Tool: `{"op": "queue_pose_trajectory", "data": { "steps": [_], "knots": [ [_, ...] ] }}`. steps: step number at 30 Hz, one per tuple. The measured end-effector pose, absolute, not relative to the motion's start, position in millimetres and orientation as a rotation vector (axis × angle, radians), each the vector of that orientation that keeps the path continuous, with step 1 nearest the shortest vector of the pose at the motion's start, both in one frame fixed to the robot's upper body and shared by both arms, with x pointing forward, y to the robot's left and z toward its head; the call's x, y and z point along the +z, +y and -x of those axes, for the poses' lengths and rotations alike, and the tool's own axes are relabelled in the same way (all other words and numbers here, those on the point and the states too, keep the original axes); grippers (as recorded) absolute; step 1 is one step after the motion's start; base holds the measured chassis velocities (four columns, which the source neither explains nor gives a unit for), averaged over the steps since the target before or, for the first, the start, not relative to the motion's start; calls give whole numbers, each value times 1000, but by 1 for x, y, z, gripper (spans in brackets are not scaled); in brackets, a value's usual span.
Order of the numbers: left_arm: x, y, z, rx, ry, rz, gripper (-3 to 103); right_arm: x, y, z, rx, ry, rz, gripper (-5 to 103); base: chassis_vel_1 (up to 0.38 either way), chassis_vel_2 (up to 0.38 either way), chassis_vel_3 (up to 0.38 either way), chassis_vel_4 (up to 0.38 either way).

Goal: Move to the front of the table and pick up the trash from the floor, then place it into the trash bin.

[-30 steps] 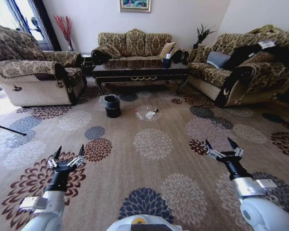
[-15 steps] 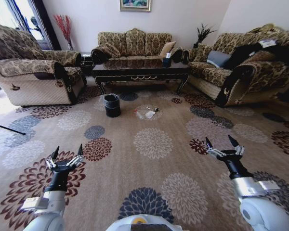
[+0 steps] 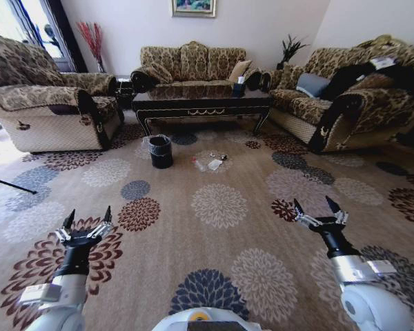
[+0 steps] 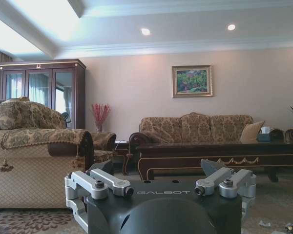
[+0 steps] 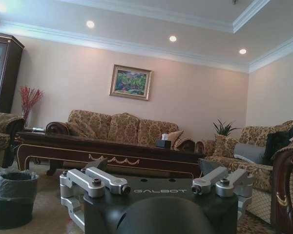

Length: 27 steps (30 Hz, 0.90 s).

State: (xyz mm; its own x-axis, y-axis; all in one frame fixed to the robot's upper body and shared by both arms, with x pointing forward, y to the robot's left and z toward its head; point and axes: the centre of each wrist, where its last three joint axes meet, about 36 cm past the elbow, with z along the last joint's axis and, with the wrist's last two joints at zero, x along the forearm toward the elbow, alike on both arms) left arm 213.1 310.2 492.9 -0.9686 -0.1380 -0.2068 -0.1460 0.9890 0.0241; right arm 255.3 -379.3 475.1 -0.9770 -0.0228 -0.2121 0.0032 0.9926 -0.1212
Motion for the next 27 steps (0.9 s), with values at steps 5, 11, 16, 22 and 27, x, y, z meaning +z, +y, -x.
{"op": "queue_pose_trajectory", "data": {
  "steps": [5,11,16,22,27],
  "knots": [
    [497,308,-213,51,2919,205,100,476,-381,-253,-187,2919,12,100,-111,97,119,-109],
    [496,313,-215,63,2921,213,100,478,-379,-250,-180,2914,5,100,-220,202,213,-211],
    [495,311,-213,49,2930,216,100,478,-380,-249,-185,2913,3,100,-281,286,242,-274],
    [498,309,-210,58,2938,215,100,476,-381,-248,-182,2913,3,100,-334,339,344,-326],
    [501,309,-205,66,2953,227,100,472,-379,-249,-174,2919,9,100,-392,369,389,-363]
  ]
}}
